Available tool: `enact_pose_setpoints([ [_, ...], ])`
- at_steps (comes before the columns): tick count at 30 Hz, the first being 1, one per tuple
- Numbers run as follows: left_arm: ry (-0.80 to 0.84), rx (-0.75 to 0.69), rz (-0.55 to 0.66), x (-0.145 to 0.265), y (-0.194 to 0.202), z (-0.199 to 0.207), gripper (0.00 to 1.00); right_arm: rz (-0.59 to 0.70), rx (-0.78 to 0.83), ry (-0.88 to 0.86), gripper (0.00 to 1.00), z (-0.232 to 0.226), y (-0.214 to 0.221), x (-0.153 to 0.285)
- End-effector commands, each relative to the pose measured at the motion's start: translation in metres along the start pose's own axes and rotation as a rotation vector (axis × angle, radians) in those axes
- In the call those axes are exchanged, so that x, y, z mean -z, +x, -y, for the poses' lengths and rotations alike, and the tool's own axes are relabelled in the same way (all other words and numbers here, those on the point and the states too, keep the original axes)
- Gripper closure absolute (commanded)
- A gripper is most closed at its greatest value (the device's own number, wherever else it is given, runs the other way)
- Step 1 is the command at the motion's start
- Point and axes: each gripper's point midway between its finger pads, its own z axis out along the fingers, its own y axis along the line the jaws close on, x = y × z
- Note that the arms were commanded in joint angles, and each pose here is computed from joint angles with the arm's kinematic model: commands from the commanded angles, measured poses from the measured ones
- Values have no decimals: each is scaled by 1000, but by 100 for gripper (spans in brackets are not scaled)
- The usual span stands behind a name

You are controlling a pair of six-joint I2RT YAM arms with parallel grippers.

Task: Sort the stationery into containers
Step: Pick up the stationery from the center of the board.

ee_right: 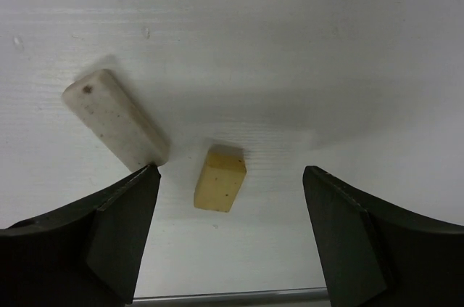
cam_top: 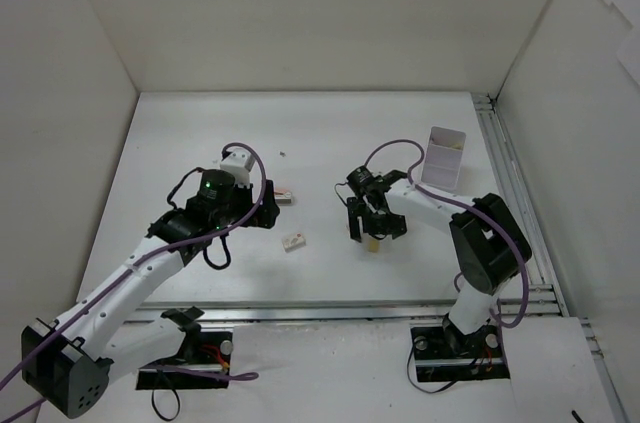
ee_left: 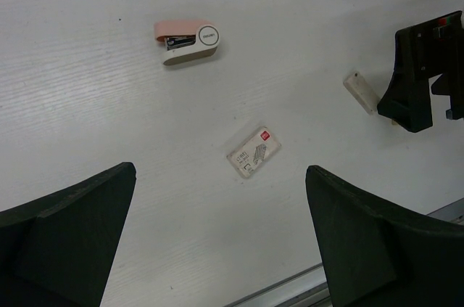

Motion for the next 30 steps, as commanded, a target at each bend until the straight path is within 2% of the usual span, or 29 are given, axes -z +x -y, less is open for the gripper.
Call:
enact_pose_setpoints([
  [1,9,18,77,4,-22,3,0,7,-20,19,24,-1,2,-16],
  [3,-2,19,77,5,-24,2,0,9,-29,11,35,-3,2,-18],
  [4,-2,17,81,5,-25,2,0,11,-31,8,44,-4,2,-18],
  [5,-4,19,75,6,-24,2,0,11,-38,1,45,-4,3,-18],
  [15,1,13,89,11,-30,3,0,25,-59,-30,45,1,16,-15],
  [23,-3,7,84,9,-33,4,0,32,-83,-12,52,11,27,-21],
  [26,-8,7,81,8,-33,3,0,54,-89,-17,60,9,22,-20],
  [29,-7,8,81,8,-34,4,0,90,-100,-34,83,7,13,-14],
  [30,-8,8,79,8,-34,4,0,102,-103,-41,87,7,11,-11],
])
